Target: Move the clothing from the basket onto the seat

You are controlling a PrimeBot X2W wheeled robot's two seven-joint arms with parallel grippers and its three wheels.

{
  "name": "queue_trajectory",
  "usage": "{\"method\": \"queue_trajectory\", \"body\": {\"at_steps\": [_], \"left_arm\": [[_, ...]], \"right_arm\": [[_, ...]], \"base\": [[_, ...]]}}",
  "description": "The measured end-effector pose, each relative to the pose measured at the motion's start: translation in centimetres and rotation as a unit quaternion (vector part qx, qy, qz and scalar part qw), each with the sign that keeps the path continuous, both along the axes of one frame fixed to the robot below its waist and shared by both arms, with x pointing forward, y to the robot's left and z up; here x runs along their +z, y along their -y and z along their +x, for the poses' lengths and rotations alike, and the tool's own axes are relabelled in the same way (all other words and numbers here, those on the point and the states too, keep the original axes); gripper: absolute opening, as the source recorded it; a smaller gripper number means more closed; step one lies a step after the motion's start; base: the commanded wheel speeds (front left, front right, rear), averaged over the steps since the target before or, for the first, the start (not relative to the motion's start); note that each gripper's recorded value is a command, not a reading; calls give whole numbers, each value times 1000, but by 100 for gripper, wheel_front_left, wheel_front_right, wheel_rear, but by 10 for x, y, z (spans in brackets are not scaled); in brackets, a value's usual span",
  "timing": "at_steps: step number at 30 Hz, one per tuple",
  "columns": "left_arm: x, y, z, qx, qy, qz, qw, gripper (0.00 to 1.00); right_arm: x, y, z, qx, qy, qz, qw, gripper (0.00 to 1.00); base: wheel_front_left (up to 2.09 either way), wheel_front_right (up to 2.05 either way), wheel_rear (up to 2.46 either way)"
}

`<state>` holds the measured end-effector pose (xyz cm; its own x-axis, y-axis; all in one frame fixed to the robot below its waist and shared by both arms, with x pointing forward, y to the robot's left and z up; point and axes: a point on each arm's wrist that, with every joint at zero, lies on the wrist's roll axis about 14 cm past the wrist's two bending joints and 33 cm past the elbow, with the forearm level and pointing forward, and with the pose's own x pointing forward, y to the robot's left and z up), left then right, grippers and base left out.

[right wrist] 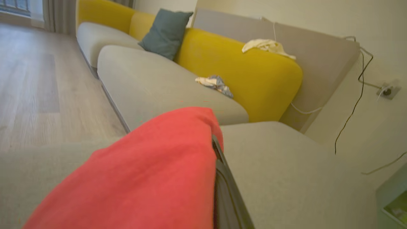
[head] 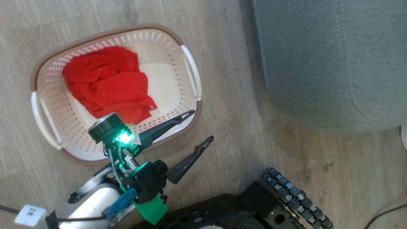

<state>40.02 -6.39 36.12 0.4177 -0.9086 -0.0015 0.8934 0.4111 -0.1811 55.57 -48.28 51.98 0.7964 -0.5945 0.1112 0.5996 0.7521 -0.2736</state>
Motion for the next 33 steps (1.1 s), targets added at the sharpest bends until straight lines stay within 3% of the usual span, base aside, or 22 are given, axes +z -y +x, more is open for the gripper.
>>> {"method": "queue_trajectory", "body": {"at_steps": [8, 16, 17, 19, 33], "left_arm": [[-16, -13, 7, 20, -11, 15, 1000, 100], [-20, -15, 8, 23, -16, 18, 999, 100], [-20, -14, 9, 23, -15, 18, 999, 100], [-18, -14, 9, 23, -12, 17, 1000, 100], [32, 4, 14, 31, 28, -14, 999, 100]], "right_arm": [[-88, -12, 11, -11, -84, 67, 994, 0], [-133, -22, 3, -13, -150, 102, 983, 0], [-134, -22, 2, -15, -152, 103, 983, 12], [-132, -22, 1, -14, -157, 99, 982, 100], [-105, -32, -8, 3, -185, 107, 977, 100]], "base": [[0, 0, 0], [0, 0, 0], [0, 0, 0], [0, 0, 0], [0, 0, 0]]}}
